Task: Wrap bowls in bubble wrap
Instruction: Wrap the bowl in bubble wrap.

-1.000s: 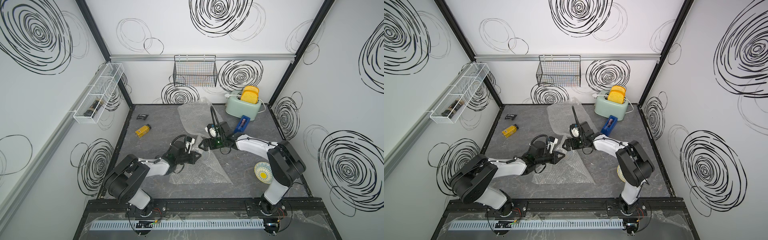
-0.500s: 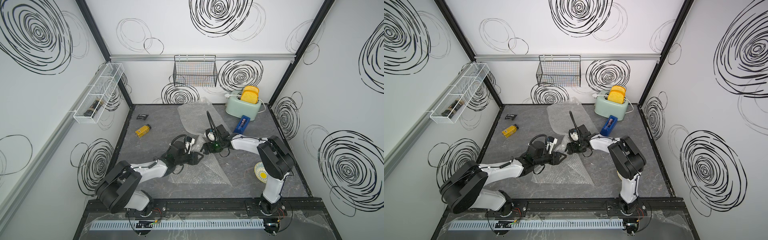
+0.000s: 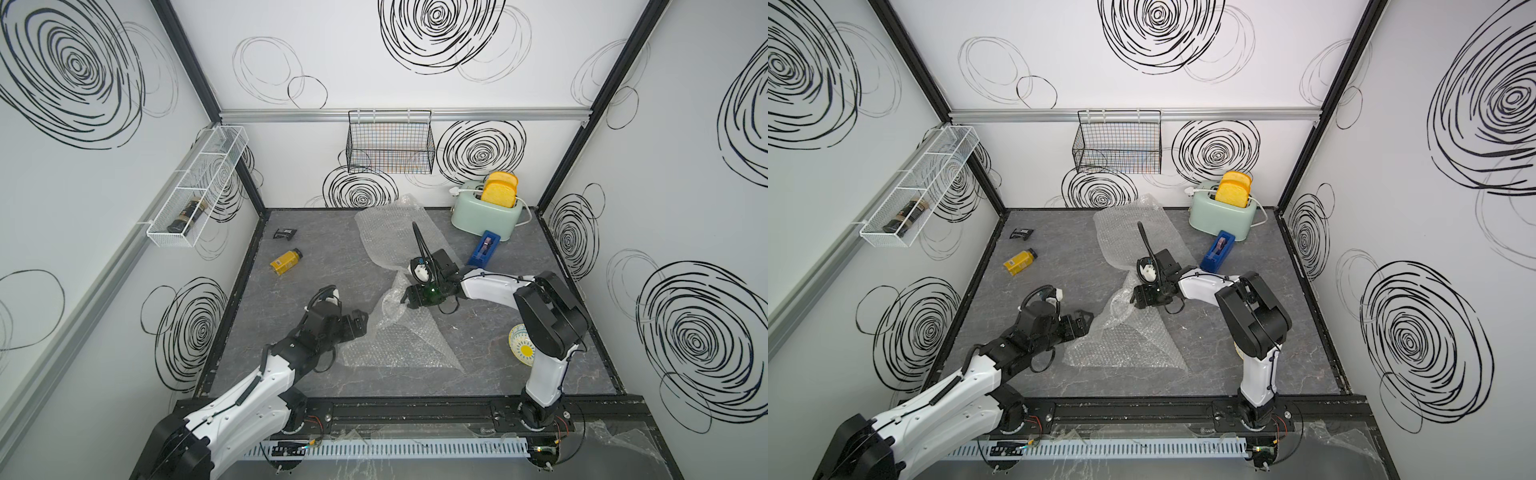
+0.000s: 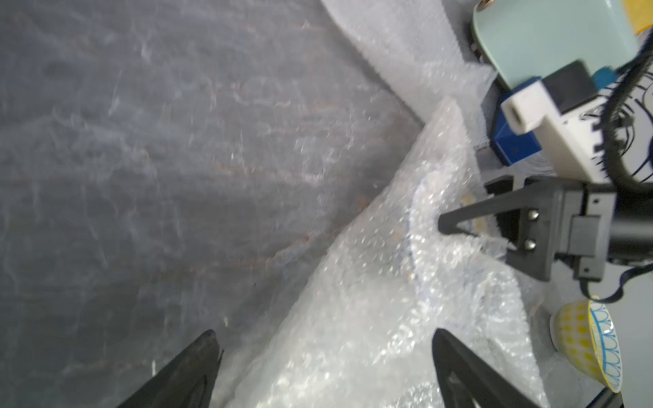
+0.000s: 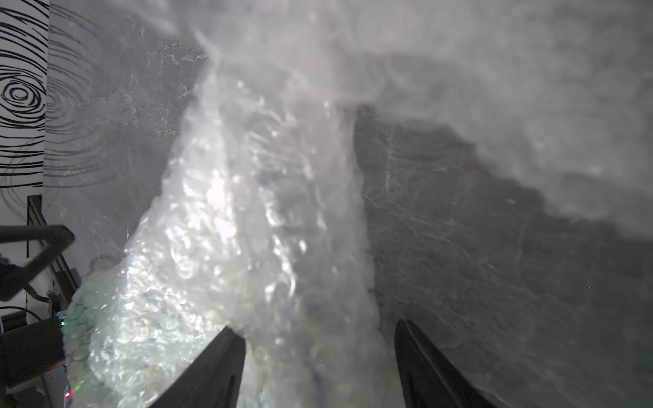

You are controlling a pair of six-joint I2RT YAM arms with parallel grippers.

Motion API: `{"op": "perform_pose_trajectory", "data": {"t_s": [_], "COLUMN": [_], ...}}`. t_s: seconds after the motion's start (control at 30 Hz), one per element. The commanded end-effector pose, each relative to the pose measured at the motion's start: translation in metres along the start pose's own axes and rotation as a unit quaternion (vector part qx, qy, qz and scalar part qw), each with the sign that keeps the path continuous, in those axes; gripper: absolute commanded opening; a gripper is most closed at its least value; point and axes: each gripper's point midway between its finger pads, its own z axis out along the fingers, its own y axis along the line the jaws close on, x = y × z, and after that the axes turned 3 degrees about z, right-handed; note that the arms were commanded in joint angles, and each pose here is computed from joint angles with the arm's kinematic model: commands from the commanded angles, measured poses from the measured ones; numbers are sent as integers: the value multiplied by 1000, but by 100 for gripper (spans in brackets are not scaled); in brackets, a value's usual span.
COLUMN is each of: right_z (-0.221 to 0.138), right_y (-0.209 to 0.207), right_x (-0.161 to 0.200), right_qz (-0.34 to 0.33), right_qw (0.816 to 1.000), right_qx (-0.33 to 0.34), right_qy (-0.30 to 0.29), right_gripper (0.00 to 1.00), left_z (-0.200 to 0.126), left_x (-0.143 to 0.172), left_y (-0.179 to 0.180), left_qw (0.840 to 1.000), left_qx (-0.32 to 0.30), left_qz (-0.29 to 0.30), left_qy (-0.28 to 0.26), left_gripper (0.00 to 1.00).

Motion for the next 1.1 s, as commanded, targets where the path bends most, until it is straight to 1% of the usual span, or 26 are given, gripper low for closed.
{"op": "perform_pose_trajectory", "data": {"t_s": [0.0,0.03,0.17,0.3,0.37,0.43,0.5,0.57,0.63,0.73,0.83,0.93,1.07], "right_z": [5,5,5,7,7,7,7,8,8,8,9,9,10], "right_y": [0,1,-1,-2,-2,-2,-2,-3,-3,-2,-3,-4,-4], "right_x": [1,0,1,4,3,4,5,5,5,5,5,6,6], "right_qz": [-7,-7,-6,-4,-4,-4,-4,-4,-3,-4,-3,-3,-2], "right_qw": [1000,1000,1000,1000,1000,1000,1000,1000,1000,1000,1000,1000,1000], "right_qx": [3,2,5,5,4,4,4,4,3,4,3,5,4], "right_qy": [8,8,10,15,15,15,16,17,17,17,19,19,20], "right_gripper": [71,71,71,71,71,71,71,71,71,71,72,72,72], "left_z": [-3,-4,0,1,0,-1,-2,-4,-8,-17,-22,-21,-20], "left_x": [17,21,41,51,57,62,64,66,65,55,49,58,77], "left_y": [18,26,33,23,21,17,18,23,30,40,46,54,59], "left_qw": [999,998,998,999,999,999,999,998,998,997,995,993,991], "left_qx": [-33,-45,-40,-13,-9,1,2,-8,-33,-73,-87,-101,-114], "left_qz": [-37,-39,-37,-26,-21,-18,-20,-28,-33,-36,-48,-60,-61], "left_qy": [8,7,18,36,43,49,47,47,39,3,-17,-5,31], "left_gripper": [97,97,96,97,100,97,90,85,84,88,89,88,85]}}
